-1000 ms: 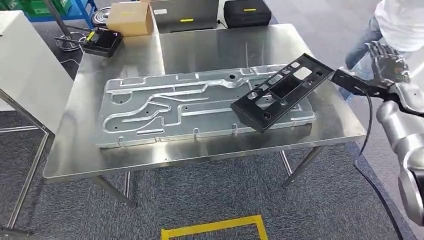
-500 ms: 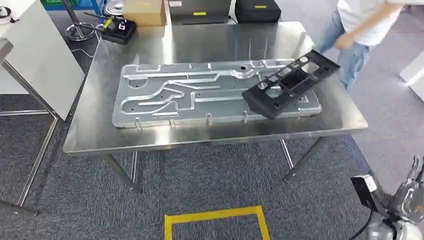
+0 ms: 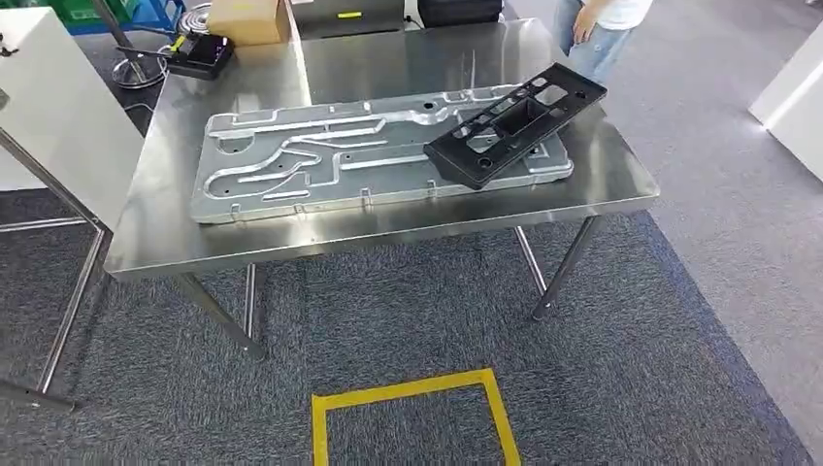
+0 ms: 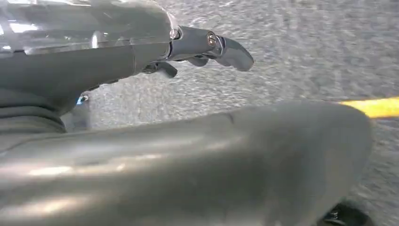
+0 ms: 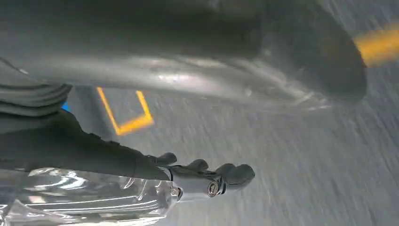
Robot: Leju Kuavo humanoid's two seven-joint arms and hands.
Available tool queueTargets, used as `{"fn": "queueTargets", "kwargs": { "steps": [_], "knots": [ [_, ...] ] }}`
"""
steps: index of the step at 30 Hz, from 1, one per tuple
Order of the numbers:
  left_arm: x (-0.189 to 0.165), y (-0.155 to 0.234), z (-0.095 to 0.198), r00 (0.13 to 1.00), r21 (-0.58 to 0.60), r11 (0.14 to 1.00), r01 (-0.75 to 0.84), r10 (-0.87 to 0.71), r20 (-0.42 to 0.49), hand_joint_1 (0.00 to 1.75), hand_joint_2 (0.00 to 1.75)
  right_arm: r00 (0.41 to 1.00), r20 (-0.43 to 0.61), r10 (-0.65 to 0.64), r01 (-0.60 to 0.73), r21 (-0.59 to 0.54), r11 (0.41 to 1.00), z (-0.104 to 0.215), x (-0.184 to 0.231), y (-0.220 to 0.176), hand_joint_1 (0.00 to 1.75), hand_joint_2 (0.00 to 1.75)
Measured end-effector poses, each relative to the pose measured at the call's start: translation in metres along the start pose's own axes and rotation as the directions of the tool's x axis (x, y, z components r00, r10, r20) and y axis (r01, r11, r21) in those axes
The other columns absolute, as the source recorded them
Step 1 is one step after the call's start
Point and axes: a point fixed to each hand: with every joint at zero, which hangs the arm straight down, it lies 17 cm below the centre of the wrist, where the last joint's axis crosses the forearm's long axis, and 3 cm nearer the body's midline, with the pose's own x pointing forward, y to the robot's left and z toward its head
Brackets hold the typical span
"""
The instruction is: Take the parts from the cabinet and place them on the table.
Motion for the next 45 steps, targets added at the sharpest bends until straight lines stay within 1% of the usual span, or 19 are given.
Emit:
{"fn": "queueTargets", "kwargs": {
  "steps": [2, 3, 6, 9, 12, 20, 24, 29, 30, 34, 41, 45],
  "knots": [
    [0.000, 0.005, -0.001, 1.000, 0.008, 1.000, 0.001, -0.001, 0.001, 0.00, 0.00, 1.000, 0.003, 0.024, -0.024, 0.135, 0.991, 0.010, 0.000, 0.033, 0.00, 0.00],
    [0.001, 0.006, -0.002, 1.000, 0.010, 1.000, 0.001, -0.001, 0.005, 0.00, 0.00, 0.999, 0.007, 0.035, -0.036, 0.179, 0.983, 0.014, -0.001, 0.043, 0.00, 0.00],
    [-0.008, 0.007, -0.002, 1.000, 0.012, 1.000, 0.004, -0.004, -0.006, 0.00, 0.00, 0.998, 0.020, 0.053, -0.056, 0.228, 0.972, 0.020, -0.002, 0.056, 0.00, 0.00],
    [-0.015, 0.008, -0.002, 1.000, 0.012, 1.000, 0.005, -0.005, -0.011, 0.00, 0.00, 0.997, 0.040, 0.072, -0.080, 0.260, 0.962, 0.022, -0.003, 0.062, 0.00, 0.00],
    [-0.014, 0.008, -0.002, 1.000, 0.009, 1.000, 0.006, -0.006, -0.004, 0.00, 0.00, 0.996, 0.052, 0.077, -0.088, 0.278, 0.956, 0.024, -0.003, 0.066, 0.00, 0.00],
    [-0.011, 0.003, -0.001, 1.000, -0.020, 1.000, 0.004, -0.005, -0.022, 0.00, 0.00, 0.994, 0.065, 0.082, -0.098, 0.290, 0.952, 0.025, 0.004, 0.068, 0.00, 0.00],
    [-0.016, 0.004, -0.002, 0.999, -0.023, 1.000, 0.005, -0.005, -0.041, 0.00, 0.00, 0.995, 0.037, 0.094, -0.101, 0.302, 0.948, 0.028, -0.003, 0.073, 0.00, 0.00],
    [-0.013, 0.006, -0.002, 0.999, -0.020, 1.000, 0.004, -0.005, -0.034, 0.00, 0.00, 0.994, 0.013, 0.107, -0.106, 0.309, 0.945, 0.029, -0.010, 0.075, 0.00, 0.00],
    [-0.012, 0.006, -0.002, 0.999, -0.019, 1.000, 0.003, -0.004, -0.032, 0.00, 0.00, 0.994, 0.012, 0.109, -0.107, 0.311, 0.944, 0.029, -0.010, 0.075, 0.00, 1.75],
    [-0.001, 0.008, -0.003, 1.000, -0.014, 1.000, 0.001, -0.001, -0.016, 0.00, 0.00, 0.993, 0.023, 0.119, -0.121, 0.312, 0.942, 0.030, -0.010, 0.076, 0.00, 1.75],
    [-0.012, 0.009, -0.003, 0.999, -0.011, 1.000, 0.004, -0.004, -0.032, 0.00, 0.00, 0.990, 0.060, 0.131, -0.143, 0.321, 0.936, 0.031, -0.009, 0.079, 0.00, 1.75],
    [-0.012, 0.007, -0.003, 0.999, -0.020, 1.000, 0.003, -0.004, -0.042, 0.00, 0.00, 0.991, 0.060, 0.120, -0.133, 0.325, 0.936, 0.031, -0.008, 0.079, 0.00, 1.75]
  ]
}}
